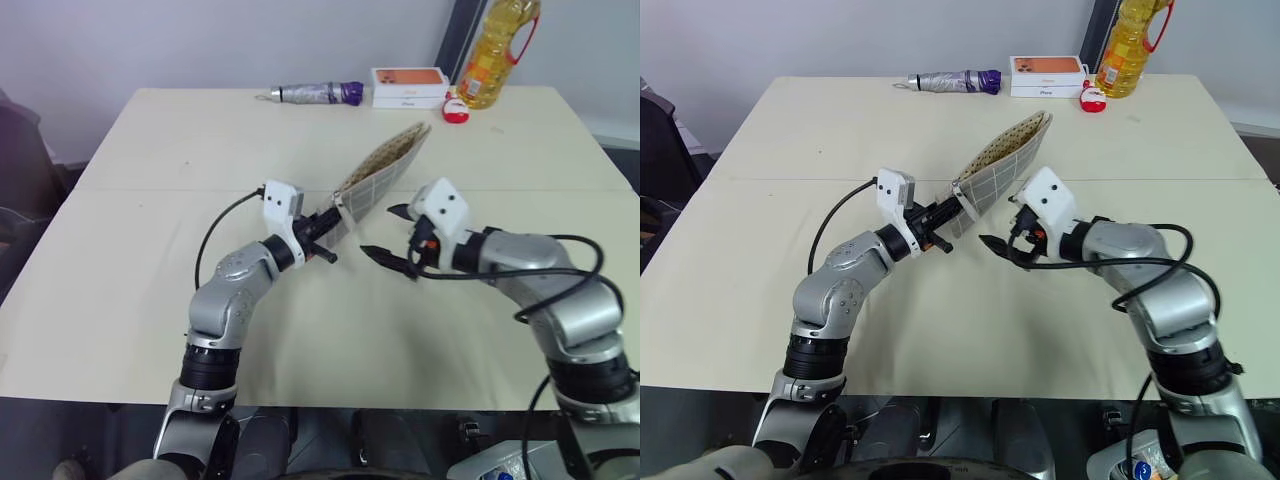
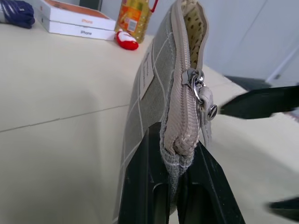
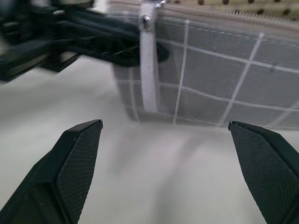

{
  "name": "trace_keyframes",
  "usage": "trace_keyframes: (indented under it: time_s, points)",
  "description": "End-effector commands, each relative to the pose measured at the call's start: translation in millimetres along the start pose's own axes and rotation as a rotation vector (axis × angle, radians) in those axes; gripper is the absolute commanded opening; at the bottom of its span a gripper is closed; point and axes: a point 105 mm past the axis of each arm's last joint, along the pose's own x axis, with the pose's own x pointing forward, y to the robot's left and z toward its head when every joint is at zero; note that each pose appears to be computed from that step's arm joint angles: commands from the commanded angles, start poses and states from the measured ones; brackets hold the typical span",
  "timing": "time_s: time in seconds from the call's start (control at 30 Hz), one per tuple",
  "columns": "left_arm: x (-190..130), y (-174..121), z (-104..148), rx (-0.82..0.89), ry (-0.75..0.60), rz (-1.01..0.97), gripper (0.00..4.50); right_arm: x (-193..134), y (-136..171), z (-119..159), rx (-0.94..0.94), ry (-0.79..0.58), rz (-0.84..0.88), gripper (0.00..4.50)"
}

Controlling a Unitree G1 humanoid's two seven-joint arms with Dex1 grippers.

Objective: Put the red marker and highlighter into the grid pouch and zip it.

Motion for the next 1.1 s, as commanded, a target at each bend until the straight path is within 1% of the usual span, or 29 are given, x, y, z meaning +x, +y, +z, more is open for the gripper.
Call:
trace_keyframes:
  time_s: [0.03,0.13,0.2,0.27,0.43,0.47,0.6,0.7,0.77,0.8,0.83,0.9,1.0,1.07,1.1]
  points:
    - [-1.8,-9.5,15.1,0.026,-0.044,-0.032,0.00,8.9,3.7,12.1,-0.015,-0.048,-0.027,4.48]
    - [-2.9,-12.3,13.6,0.022,-0.040,-0.038,0.00,19.5,9.6,15.5,0.028,-0.080,-0.013,4.48]
    - [-3.3,-13.7,13.1,0.018,-0.040,-0.039,0.00,24.1,12.0,17.0,0.042,-0.092,-0.005,3.97]
    - [-3.6,-15.1,12.8,0.016,-0.040,-0.040,0.00,26.7,12.5,18.4,0.049,-0.100,-0.004,3.10]
    - [-3.7,-15.7,13.1,0.017,-0.043,-0.035,0.00,28.2,11.2,19.9,0.050,-0.103,0.000,0.42]
    - [-4.0,-14.9,13.6,0.019,-0.045,-0.031,0.00,27.1,10.1,20.1,0.045,-0.102,0.000,0.02]
    - [-7.4,-8.2,10.4,0.052,-0.028,-0.011,0.00,17.3,-2.2,18.2,-0.019,-0.073,-0.030,0.02]
    - [-13.3,1.5,6.9,0.115,0.000,0.007,0.00,4.4,-27.2,18.5,-0.087,-0.047,-0.107,0.02]
    - [-20.6,11.0,5.9,0.149,0.018,0.022,0.00,-8.9,-59.5,24.2,-0.125,-0.041,-0.225,0.02]
    - [-26.6,16.4,3.8,0.174,0.037,0.028,0.00,-20.6,-87.8,27.7,-0.135,-0.031,-0.338,0.02]
    - [-30.6,19.7,2.3,0.190,0.051,0.030,0.00,-29.5,-106.2,30.1,-0.140,-0.025,-0.413,0.02]
    - [-37.0,23.6,-0.8,0.209,0.072,0.030,0.00,-45.1,-135.2,30.0,-0.138,-0.007,-0.532,0.02]
    - [-44.6,25.4,-4.7,0.227,0.095,0.025,0.00,-58.7,-157.6,25.1,-0.137,0.019,-0.616,0.02]
    - [-46.5,25.7,-6.1,0.233,0.102,0.024,0.00,-59.6,-160.3,22.5,-0.138,0.026,-0.618,0.02]
    - [-47.4,25.4,-6.7,0.236,0.105,0.024,0.00,-56.6,-155.8,20.5,-0.131,0.030,-0.587,0.02]
